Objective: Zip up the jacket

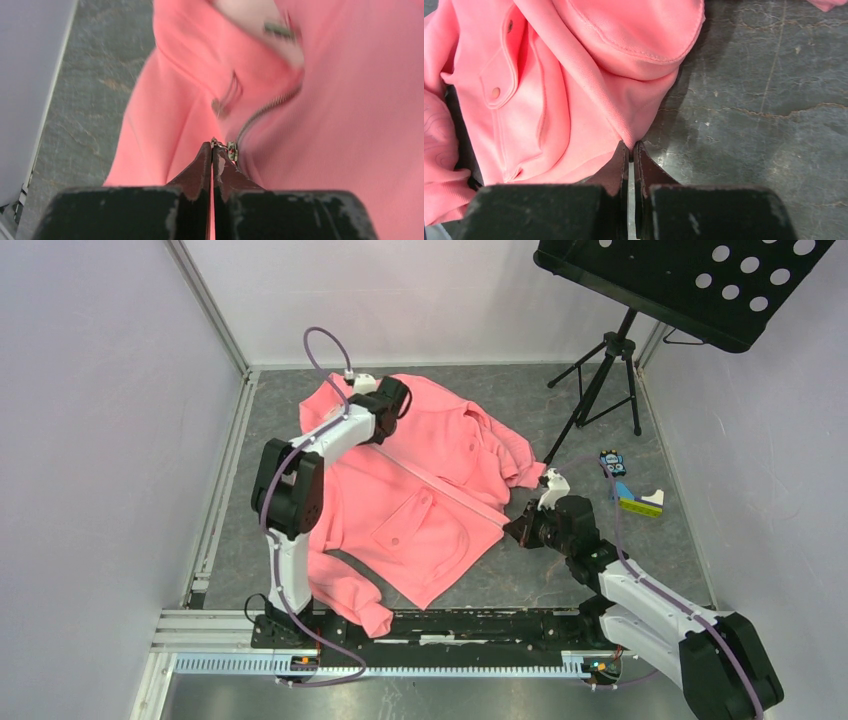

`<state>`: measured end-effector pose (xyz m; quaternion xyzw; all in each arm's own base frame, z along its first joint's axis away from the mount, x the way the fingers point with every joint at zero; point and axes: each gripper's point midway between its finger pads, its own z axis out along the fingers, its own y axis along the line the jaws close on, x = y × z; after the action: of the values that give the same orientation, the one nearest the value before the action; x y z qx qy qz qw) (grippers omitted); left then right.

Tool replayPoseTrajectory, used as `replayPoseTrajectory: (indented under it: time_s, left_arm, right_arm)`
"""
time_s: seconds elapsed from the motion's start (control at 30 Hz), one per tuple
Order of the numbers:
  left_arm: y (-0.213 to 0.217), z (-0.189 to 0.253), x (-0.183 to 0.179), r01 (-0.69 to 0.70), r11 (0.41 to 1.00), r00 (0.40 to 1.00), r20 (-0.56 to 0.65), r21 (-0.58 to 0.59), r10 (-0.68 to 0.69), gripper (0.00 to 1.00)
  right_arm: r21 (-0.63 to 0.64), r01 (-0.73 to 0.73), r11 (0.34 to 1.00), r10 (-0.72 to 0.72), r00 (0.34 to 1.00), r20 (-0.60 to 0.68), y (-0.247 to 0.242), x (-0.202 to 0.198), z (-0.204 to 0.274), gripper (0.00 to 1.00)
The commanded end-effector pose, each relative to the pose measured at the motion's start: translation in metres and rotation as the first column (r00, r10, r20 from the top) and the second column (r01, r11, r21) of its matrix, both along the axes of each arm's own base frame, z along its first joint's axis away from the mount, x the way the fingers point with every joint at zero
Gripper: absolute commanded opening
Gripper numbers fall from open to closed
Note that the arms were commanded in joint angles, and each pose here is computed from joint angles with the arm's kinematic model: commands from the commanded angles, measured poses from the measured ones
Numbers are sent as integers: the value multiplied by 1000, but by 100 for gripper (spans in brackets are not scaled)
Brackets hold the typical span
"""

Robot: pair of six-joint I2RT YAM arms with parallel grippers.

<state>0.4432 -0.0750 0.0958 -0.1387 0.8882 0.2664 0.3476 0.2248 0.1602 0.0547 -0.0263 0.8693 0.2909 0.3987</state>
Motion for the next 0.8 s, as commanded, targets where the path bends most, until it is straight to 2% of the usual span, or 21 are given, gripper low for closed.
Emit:
replayPoseTrajectory:
  time_s: [0.0, 0.13, 0.3, 0.5, 0.6, 0.67, 0.7, 0.73, 0.77]
  left_arm:
    - [70, 35, 43, -181, 967, 981, 106, 176, 164, 2]
    - [93, 39, 76, -187, 957, 980, 111, 223, 166, 2]
    - [110, 49, 99, -174, 943, 983, 112, 285, 147, 2]
    - [112, 56, 97, -176, 940, 982, 116, 293, 148, 2]
    - [111, 65, 96, -179, 944, 980, 137, 278, 145, 4]
    - [101, 80, 90, -181, 962, 976, 158, 205, 150, 25]
    - [96, 87, 82, -195, 968, 971, 172, 160, 167, 41]
    - [90, 95, 71, -214, 973, 961, 200, 91, 193, 51]
    - [80, 102, 65, -186, 983, 960, 214, -6, 183, 58]
  right_arm:
    - [-130, 84, 988, -92, 995, -50, -30, -1, -25, 0]
    - [-139, 82, 987, -89, 995, -50, -32, 3, -26, 0]
    - [-144, 111, 983, -116, 993, -31, -37, 10, -23, 0]
    - [-104, 91, 990, -91, 996, 4, -29, 15, -15, 0]
    - [-127, 71, 989, -65, 997, 46, -28, 24, -2, 0]
    - [-166, 40, 985, -28, 997, 72, -28, 29, 6, 0]
    - [-184, 19, 983, -4, 997, 81, -27, 32, 11, 8]
    - [-209, 4, 978, 14, 996, 84, -28, 34, 16, 21]
    - [-234, -9, 972, 26, 997, 66, -29, 32, 16, 33]
